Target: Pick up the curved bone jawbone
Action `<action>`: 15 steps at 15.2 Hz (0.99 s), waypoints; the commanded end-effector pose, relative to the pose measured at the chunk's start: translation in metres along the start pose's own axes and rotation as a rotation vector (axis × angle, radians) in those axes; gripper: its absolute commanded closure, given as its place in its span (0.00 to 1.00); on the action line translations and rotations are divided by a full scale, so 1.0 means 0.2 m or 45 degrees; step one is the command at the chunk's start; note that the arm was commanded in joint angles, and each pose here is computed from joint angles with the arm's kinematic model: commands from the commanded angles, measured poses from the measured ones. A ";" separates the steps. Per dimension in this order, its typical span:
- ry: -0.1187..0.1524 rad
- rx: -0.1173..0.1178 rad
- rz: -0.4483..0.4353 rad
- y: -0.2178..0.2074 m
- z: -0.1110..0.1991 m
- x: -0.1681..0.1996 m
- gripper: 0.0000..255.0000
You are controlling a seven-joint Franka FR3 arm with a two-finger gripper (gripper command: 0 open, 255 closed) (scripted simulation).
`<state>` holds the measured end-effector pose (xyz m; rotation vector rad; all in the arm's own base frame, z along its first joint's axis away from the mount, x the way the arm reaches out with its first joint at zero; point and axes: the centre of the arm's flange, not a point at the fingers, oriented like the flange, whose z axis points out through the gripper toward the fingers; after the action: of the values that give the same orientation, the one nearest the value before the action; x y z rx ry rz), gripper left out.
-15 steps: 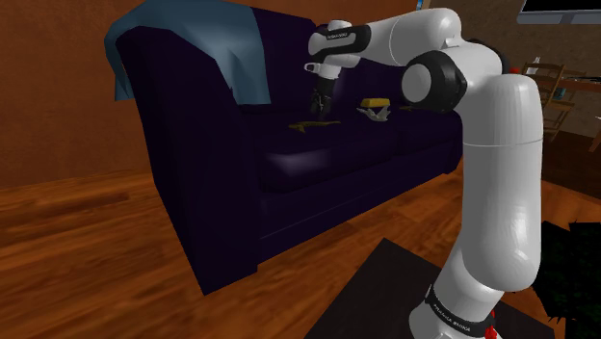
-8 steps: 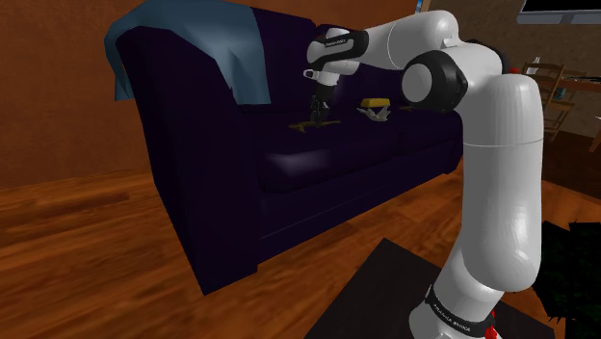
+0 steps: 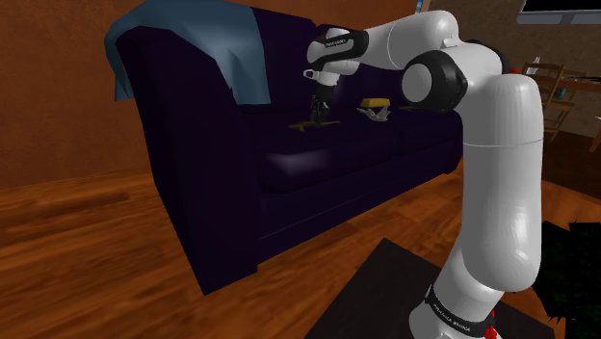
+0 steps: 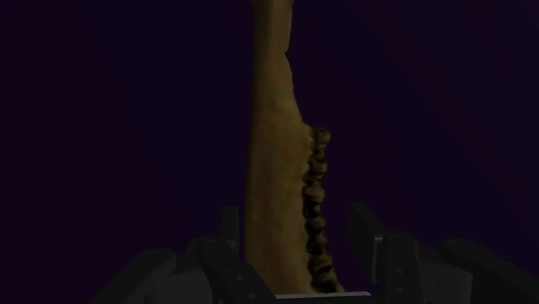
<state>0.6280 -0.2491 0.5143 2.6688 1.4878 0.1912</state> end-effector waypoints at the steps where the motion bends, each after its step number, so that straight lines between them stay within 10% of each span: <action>1: 0.000 0.001 0.000 0.01 -0.02 0.00 1.00; 15: 0.000 0.001 0.000 0.05 -0.39 0.03 1.00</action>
<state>0.6282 -0.2498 0.5868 2.6691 1.4881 0.1910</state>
